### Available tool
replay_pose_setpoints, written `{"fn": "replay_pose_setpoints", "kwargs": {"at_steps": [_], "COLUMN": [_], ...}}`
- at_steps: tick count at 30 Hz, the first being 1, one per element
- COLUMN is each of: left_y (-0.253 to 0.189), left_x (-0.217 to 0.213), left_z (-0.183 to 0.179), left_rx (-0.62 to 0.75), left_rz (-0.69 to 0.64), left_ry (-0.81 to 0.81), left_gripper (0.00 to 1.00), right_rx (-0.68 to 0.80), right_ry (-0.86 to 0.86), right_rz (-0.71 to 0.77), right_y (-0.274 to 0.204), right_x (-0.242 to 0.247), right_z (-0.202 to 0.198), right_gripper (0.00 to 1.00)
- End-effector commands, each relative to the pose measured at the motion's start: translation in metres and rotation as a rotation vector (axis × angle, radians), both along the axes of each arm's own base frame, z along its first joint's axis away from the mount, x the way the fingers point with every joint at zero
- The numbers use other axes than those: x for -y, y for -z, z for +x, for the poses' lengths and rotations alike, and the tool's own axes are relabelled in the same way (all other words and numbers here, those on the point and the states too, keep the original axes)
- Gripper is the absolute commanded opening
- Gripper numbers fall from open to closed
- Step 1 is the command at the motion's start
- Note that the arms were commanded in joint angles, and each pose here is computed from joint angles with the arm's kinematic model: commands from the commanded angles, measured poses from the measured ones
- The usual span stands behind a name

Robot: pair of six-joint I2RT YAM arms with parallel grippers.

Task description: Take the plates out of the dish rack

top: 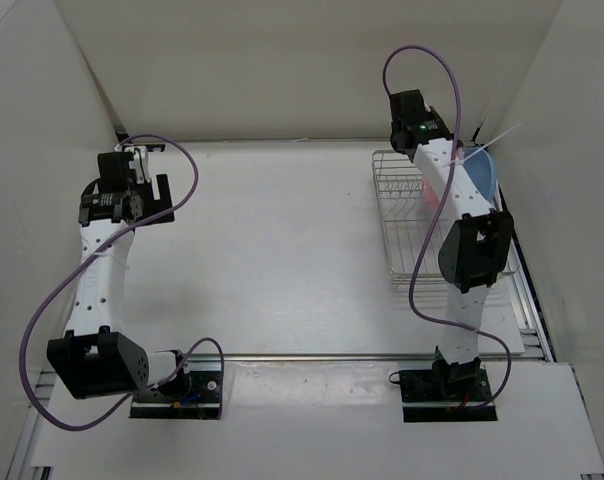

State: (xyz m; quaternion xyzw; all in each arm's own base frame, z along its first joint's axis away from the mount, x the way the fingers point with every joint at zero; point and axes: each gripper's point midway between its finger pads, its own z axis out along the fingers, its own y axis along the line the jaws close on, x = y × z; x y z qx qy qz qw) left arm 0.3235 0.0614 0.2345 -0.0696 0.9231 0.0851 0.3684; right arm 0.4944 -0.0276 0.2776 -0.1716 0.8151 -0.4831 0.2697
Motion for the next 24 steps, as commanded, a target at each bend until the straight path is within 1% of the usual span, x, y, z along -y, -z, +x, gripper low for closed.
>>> {"fn": "replay_pose_setpoints", "kwargs": {"at_steps": [1, 4, 6, 7, 10, 12, 13, 14, 15, 16, 17, 18, 20, 21, 23, 24], "left_y": [-0.002, -0.001, -0.009, -0.009, -0.019, -0.031, -0.037, -0.035, -0.055, -0.065, -0.082, -0.091, -0.107, -0.117, -0.127, -0.134], "left_x": [0.006, 0.009, 0.012, 0.011, 0.032, 0.058, 0.070, 0.098, 0.114, 0.137, 0.164, 0.181, 0.215, 0.240, 0.267, 0.290], "left_z": [0.008, 0.020, 0.029, 0.032, 0.048, 0.060, 0.065, 0.069, 0.073, 0.074, 0.080, 0.081, 0.079, 0.078, 0.073, 0.070], "left_rx": [0.030, 0.021, 0.038, 0.038, 0.063, 0.092, 0.102, 0.085, 0.121, 0.131, 0.159, 0.177, 0.203, 0.221, 0.239, 0.256], "left_rz": [-0.032, -0.053, -0.065, -0.065, -0.119, -0.170, -0.181, -0.234, -0.246, -0.298, -0.309, -0.324, -0.363, -0.372, -0.404, -0.423], "left_ry": [0.026, 0.045, 0.060, 0.060, 0.151, 0.254, 0.307, 0.407, 0.471, 0.552, 0.643, 0.694, 0.802, 0.869, 0.955, 1.023], "left_gripper": [1.00, 1.00, 1.00, 1.00, 1.00, 1.00, 1.00, 1.00, 1.00, 1.00, 1.00, 1.00, 1.00, 1.00, 1.00, 1.00], "right_rx": [0.170, 0.212, 0.229, 0.249, 0.313, 0.326, 0.369, 0.383, 0.353, 0.356, 0.352, 0.322, 0.248, 0.215, 0.166, 0.163], "right_ry": [0.053, 0.033, 0.018, 0.017, 0.001, -0.072, -0.114, -0.169, -0.243, -0.341, -0.385, -0.445, -0.558, -0.662, -0.730, -0.765], "right_rz": [-0.035, -0.042, -0.044, -0.048, -0.032, 0.010, 0.076, 0.130, 0.178, 0.266, 0.303, 0.342, 0.439, 0.522, 0.588, 0.611], "right_y": [-0.080, -0.108, -0.119, -0.132, -0.157, -0.163, -0.172, -0.175, -0.168, -0.165, -0.163, -0.161, -0.148, -0.146, -0.136, -0.138], "right_x": [0.010, 0.006, 0.004, 0.003, -0.001, -0.017, -0.024, -0.033, -0.047, -0.063, -0.069, -0.078, -0.099, -0.119, -0.131, -0.136], "right_z": [-0.027, -0.040, -0.046, -0.056, -0.073, -0.078, -0.088, -0.092, -0.095, -0.100, -0.103, -0.114, -0.121, -0.129, -0.138, -0.144], "right_gripper": [0.00, 0.00, 0.00, 0.00, 0.00, 0.00, 0.00, 0.00, 0.00, 0.00, 0.00, 0.00, 0.00, 0.00, 0.00, 0.00]}}
